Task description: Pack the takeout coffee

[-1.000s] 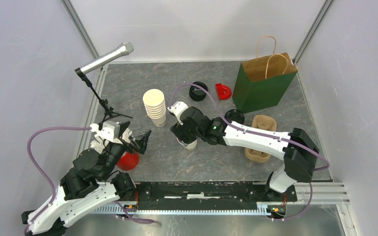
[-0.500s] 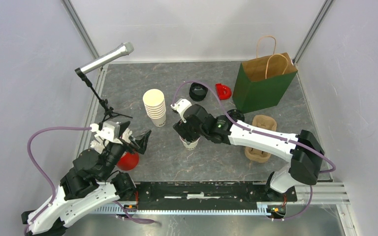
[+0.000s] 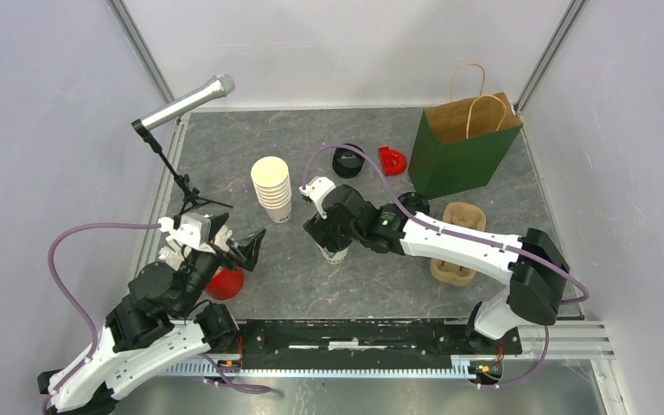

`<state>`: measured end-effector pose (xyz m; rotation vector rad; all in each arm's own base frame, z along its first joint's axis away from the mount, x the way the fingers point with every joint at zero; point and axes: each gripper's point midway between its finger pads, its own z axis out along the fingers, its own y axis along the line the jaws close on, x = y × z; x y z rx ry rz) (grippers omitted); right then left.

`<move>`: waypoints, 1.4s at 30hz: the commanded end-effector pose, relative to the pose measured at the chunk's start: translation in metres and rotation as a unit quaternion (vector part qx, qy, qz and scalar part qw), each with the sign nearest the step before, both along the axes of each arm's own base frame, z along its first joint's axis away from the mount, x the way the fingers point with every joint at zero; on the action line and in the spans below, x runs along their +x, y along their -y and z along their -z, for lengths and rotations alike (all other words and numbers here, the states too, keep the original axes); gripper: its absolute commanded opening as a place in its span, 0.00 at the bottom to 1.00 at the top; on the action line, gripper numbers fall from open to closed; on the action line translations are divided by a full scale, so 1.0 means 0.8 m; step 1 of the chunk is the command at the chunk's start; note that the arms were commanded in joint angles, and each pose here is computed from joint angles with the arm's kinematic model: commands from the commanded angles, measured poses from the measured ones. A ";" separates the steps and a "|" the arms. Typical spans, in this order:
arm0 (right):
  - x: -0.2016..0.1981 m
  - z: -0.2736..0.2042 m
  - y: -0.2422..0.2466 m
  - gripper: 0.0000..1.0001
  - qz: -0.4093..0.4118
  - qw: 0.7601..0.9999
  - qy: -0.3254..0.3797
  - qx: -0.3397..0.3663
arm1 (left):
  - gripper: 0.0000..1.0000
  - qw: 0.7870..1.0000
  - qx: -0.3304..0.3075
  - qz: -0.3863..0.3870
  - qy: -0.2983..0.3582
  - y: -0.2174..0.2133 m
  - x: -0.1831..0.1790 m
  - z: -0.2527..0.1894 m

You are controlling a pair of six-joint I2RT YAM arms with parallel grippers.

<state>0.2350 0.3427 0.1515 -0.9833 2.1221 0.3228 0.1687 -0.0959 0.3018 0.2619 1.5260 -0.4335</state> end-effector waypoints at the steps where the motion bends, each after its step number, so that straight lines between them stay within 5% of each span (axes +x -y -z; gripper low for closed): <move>1: -0.001 0.012 -0.001 0.85 -0.002 1.000 -0.009 -0.005 | 1.00 1.000 0.004 0.001 0.012 0.003 0.003 -0.009; 12: 0.000 0.031 0.001 0.91 -0.005 0.999 -0.016 -0.028 | 1.00 1.000 0.010 0.012 0.017 0.010 0.003 -0.010; 24: 0.009 -0.023 0.003 0.88 0.008 1.000 0.019 0.003 | 1.00 1.000 0.016 0.015 0.016 0.013 0.004 -0.009; 42: -0.007 -0.017 0.000 0.86 -0.015 1.000 0.003 0.025 | 1.00 1.000 0.020 0.016 0.013 0.014 0.004 -0.007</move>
